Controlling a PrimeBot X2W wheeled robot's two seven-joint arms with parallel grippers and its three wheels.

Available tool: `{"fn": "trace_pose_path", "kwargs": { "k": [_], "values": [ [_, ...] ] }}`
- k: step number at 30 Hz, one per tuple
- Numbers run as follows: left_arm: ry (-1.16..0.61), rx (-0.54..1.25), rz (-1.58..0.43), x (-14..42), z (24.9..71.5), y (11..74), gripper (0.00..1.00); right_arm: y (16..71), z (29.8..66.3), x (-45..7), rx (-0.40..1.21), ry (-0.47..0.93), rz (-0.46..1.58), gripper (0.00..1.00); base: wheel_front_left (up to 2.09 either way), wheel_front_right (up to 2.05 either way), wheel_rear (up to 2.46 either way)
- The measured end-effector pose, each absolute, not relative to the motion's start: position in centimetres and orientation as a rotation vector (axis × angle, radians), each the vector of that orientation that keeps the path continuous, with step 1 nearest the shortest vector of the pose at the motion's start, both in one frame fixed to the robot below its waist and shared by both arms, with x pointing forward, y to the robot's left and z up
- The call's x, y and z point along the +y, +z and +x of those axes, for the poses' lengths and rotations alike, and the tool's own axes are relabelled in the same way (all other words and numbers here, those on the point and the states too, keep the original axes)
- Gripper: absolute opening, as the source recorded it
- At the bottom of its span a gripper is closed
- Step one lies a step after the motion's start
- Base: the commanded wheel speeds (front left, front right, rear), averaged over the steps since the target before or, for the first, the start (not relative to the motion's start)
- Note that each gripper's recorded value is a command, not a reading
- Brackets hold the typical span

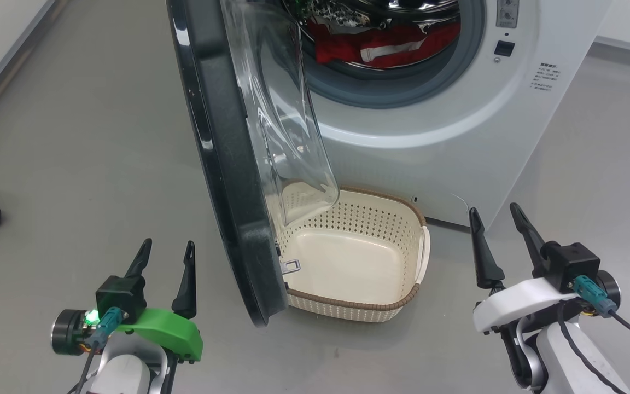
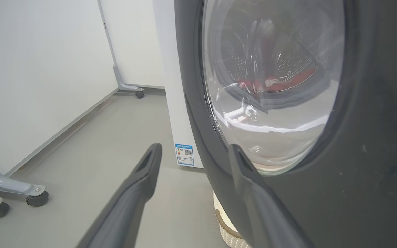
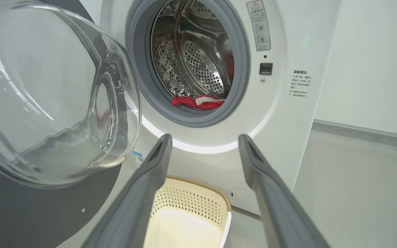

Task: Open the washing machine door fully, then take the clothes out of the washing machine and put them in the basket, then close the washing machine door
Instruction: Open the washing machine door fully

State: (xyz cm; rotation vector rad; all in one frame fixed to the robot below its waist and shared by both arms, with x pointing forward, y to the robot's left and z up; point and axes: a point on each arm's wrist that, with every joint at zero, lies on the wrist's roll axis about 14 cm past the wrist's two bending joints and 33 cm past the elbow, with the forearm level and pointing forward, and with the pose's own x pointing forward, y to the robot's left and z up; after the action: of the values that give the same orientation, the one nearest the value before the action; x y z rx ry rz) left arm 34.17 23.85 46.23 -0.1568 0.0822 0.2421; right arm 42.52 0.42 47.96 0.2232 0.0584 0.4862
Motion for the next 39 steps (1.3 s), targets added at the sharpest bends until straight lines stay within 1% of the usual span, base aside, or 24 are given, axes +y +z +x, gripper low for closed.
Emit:
{"fn": "trace_pose_path", "kwargs": {
  "k": [1, 2, 3, 4, 6, 7, 18, 25, 31, 36, 39],
  "values": [
    [0.242, 0.082, -0.157, 23.9, 34.2, 46.2, 1.00, 47.8, 42.5, 0.4, 0.062, 0.484, 0.224, 1.00, 0.00, 0.00, 0.00],
    [0.243, 0.083, -0.157, 23.9, 34.1, 46.2, 0.98, 47.6, 42.4, 0.4, 0.068, 0.482, 0.225, 1.00, 0.00, 0.00, 0.00],
    [0.243, 0.083, -0.157, 23.9, 34.1, 46.2, 0.89, 47.5, 42.3, 0.3, 0.072, 0.482, 0.224, 1.00, 0.00, 0.00, 0.00],
    [0.243, 0.083, -0.157, 23.9, 34.1, 46.2, 0.60, 47.5, 42.3, 0.3, 0.073, 0.485, 0.223, 1.00, 0.00, 0.00, 0.00],
    [0.243, 0.085, -0.157, 23.8, 34.0, 46.1, 0.10, 47.5, 42.3, 0.3, 0.071, 0.483, 0.223, 1.00, 0.00, 0.00, 0.00],
    [0.243, 0.088, -0.158, 23.8, 33.9, 46.0, 0.00, 47.5, 42.4, 0.3, 0.070, 0.482, 0.223, 1.00, 0.00, 0.00, 0.00],
    [0.251, 0.087, -0.160, 24.0, 33.5, 46.0, 0.00, 47.5, 42.3, 0.4, 0.062, 0.499, 0.192, 1.00, 0.00, 0.00, 0.00],
    [0.277, 0.022, -0.152, 25.1, 33.7, 48.0, 0.00, 47.1, 42.0, 0.4, 0.073, 0.500, 0.184, 1.00, 0.00, 0.00, 0.00],
    [0.271, -0.138, -0.101, 26.0, 34.4, 53.3, 0.00, 46.9, 41.8, 0.6, 0.068, 0.514, 0.148, 1.00, 0.00, 0.00, 0.00],
    [0.249, -0.338, -0.051, 26.0, 35.0, 60.0, 0.00, 46.9, 41.8, 0.7, 0.068, 0.522, 0.144, 1.00, 0.00, 0.00, 0.00],
    [0.217, -0.447, -0.013, 25.1, 34.7, 63.6, 0.00, 46.8, 41.8, 0.8, 0.069, 0.523, 0.143, 1.00, 0.00, 0.00, 0.00]
  ]
}}
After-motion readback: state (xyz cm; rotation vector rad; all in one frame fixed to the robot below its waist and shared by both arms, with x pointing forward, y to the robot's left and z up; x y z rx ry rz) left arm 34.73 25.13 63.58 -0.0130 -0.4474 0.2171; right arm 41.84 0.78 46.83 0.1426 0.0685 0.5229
